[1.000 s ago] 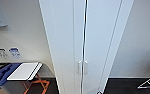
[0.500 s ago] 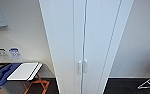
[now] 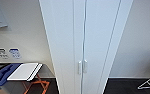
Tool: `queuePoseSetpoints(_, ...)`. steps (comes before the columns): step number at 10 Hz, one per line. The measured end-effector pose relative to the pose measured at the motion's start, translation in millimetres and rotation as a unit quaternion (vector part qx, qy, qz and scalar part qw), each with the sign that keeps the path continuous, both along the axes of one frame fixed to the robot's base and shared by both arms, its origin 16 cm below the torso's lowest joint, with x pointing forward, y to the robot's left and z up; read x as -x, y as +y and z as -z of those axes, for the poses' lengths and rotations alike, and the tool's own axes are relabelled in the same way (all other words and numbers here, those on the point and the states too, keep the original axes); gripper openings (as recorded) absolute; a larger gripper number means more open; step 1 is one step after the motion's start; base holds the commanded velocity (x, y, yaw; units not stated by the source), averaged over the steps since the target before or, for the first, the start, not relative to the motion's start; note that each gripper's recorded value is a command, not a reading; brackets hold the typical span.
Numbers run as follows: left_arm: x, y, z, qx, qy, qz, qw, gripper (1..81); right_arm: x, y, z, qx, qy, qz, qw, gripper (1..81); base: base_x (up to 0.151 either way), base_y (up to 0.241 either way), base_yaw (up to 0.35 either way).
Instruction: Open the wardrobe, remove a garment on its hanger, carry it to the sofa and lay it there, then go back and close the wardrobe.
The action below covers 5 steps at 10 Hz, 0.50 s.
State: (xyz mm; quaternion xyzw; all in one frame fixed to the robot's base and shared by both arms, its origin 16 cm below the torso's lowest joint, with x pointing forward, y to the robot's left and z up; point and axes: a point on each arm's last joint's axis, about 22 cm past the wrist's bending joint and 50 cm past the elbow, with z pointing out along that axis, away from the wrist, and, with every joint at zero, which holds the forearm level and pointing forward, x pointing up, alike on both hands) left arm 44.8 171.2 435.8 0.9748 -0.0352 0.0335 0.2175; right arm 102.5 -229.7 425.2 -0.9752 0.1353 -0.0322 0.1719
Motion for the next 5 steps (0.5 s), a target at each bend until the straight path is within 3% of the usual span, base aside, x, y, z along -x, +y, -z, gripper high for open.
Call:
queuePoseSetpoints(2,56,-7,0,0.007,0.025,0.006,0.9996,81.1,63,15,6,0.000,0.032,-0.013,0.9994,81.1,0.000,0.000,0.000)
queuePoseSetpoints(5,83,-23,5,-0.003,0.037,0.006,0.9993,81.1,165,54,2,-0.014,0.069,-0.068,0.9952,81.1,0.000,0.000,0.000)
